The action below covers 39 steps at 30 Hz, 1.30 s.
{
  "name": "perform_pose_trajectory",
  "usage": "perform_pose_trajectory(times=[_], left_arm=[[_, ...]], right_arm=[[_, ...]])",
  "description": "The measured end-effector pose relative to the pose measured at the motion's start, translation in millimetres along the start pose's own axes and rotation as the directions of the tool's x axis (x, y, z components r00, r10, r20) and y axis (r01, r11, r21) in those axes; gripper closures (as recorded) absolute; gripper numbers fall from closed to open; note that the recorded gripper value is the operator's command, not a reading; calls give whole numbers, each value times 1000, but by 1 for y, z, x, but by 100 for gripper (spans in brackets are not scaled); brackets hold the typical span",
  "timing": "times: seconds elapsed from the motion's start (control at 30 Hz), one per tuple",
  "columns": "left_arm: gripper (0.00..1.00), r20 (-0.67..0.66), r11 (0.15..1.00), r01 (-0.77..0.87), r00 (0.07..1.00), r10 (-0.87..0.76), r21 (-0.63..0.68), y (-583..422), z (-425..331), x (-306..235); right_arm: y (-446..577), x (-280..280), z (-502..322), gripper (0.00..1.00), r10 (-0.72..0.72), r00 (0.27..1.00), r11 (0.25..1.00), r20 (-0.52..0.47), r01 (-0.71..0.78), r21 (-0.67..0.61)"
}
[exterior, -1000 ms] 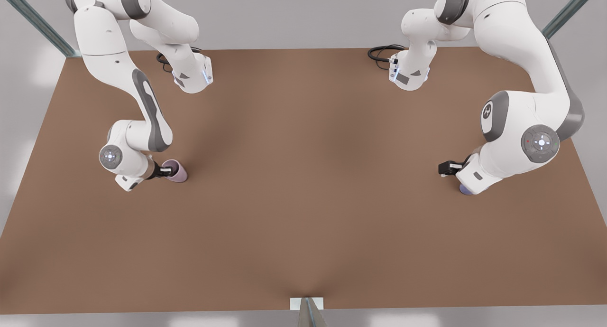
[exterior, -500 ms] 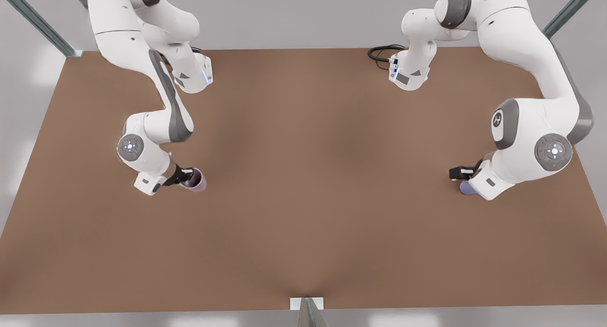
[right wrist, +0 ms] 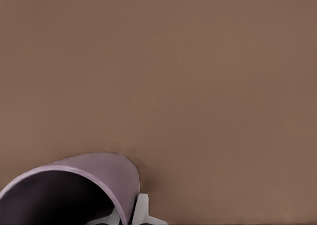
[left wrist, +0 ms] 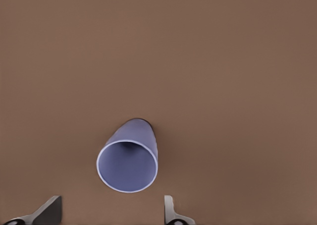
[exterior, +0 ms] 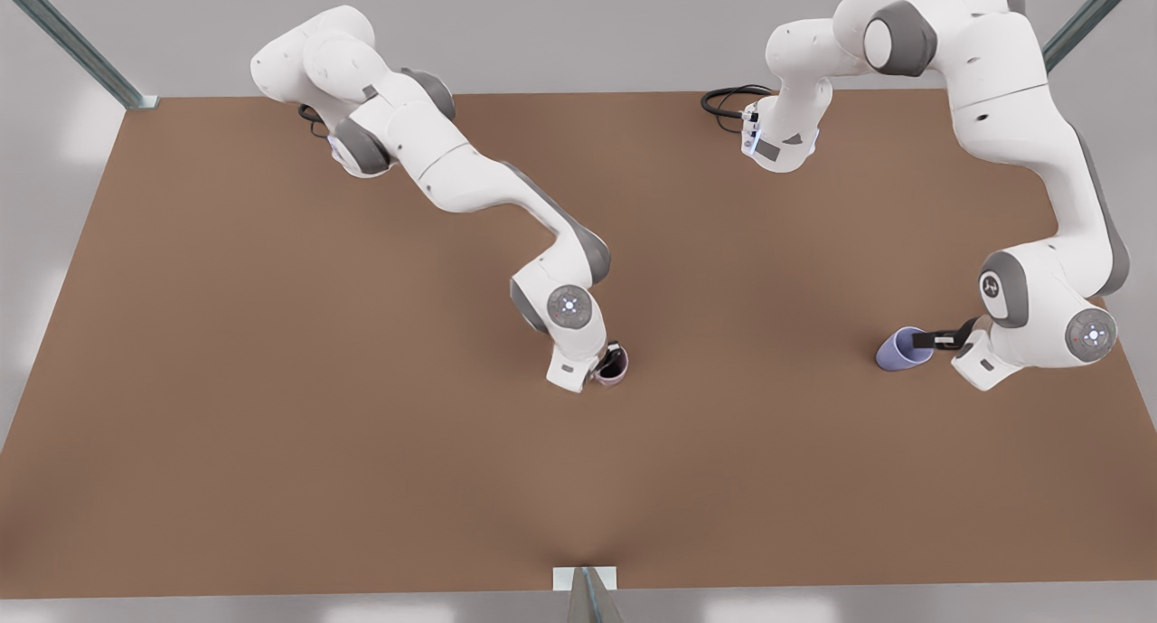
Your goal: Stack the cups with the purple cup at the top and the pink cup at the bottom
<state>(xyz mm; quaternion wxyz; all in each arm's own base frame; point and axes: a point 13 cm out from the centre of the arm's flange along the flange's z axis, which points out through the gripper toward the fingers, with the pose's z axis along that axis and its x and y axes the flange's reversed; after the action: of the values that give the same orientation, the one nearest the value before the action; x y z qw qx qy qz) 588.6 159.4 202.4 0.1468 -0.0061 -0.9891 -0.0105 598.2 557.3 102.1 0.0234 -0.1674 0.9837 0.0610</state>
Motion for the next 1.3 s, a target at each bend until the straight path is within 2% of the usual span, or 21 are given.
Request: perform_pose_trajectory(times=[0.17, 0.2, 0.27, 0.33, 0.4, 0.43, 0.47, 0.5, 0.6, 0.67, 0.83, 0.87, 0.9, 1.0, 1.13, 1.2, 1.3], left_arm=[[0, 18, 998, -68, 998, 68, -5, 16, 39, -12], [0, 10, 997, -80, 997, 80, -2, 18, 50, -10], [0, 3, 996, -94, 996, 94, 3, 27, 64, -8], [0, -13, 994, -111, 994, 111, 8, 33, 82, -7], [0, -37, 991, -129, 991, 130, 19, 34, 100, 0], [19, -45, 990, -139, 989, 140, 23, 34, 107, 2], [48, -51, 989, -149, 987, 150, 26, 34, 112, 4], [58, -56, 987, -158, 986, 160, 27, 34, 115, 4], [74, -62, 983, -184, 981, 185, 25, 34, 118, 5], [79, -63, 980, -197, 978, 199, 22, 34, 117, 5], [79, -41, 969, -245, 968, 246, 20, 16, 94, -4], [79, -29, 965, -262, 965, 262, 10, 7, 79, -11], [79, -18, 959, -282, 959, 282, 0, -8, 62, -17], [79, 18, 938, -348, 937, 348, 3, -84, 10, -24], [79, 68, 867, -493, 870, 489, 68, -258, -41, -11], [79, 90, 844, -526, 850, 518, 109, -333, -58, 2], [79, 102, 831, -538, 843, 529, 140, -429, -72, 19]], right_arm=[[29, 11, 2, 79, 97, 995, 995, -1, -97, -4], [33, 12, 3, 74, 115, 993, 993, 1, -115, -5], [35, 14, 6, 55, 155, 988, 988, 3, -155, -4], [36, 13, 7, 43, 194, 981, 981, 8, -194, -5], [36, 11, 6, 37, 229, 973, 973, 14, -229, -9], [36, 10, 5, 36, 246, 969, 969, 16, -246, -12], [36, 9, 3, 36, 263, 965, 965, 18, -263, -15], [35, 8, 0, 36, 281, 960, 960, 18, -281, -20], [34, 4, -8, 33, 327, 945, 945, 19, -326, -32], [33, 4, -16, 31, 357, 934, 934, 14, -356, -40], [-5, 4, -89, 21, 449, 894, 893, 9, -447, -54], [-34, 1, -122, 5, 484, 875, 874, 16, -482, -62], [-77, -7, -161, 0, 533, 846, 845, 25, -530, -75], [-234, 5, -256, 0, 671, 741, 741, 35, -668, -76], [-446, 78, -339, 0, 791, 609, 611, 56, -790, -47], [-491, 109, -365, 0, 778, 624, 625, 80, -780, 4], [-508, 134, -376, 0, 729, 682, 679, 56, -731, 60]])
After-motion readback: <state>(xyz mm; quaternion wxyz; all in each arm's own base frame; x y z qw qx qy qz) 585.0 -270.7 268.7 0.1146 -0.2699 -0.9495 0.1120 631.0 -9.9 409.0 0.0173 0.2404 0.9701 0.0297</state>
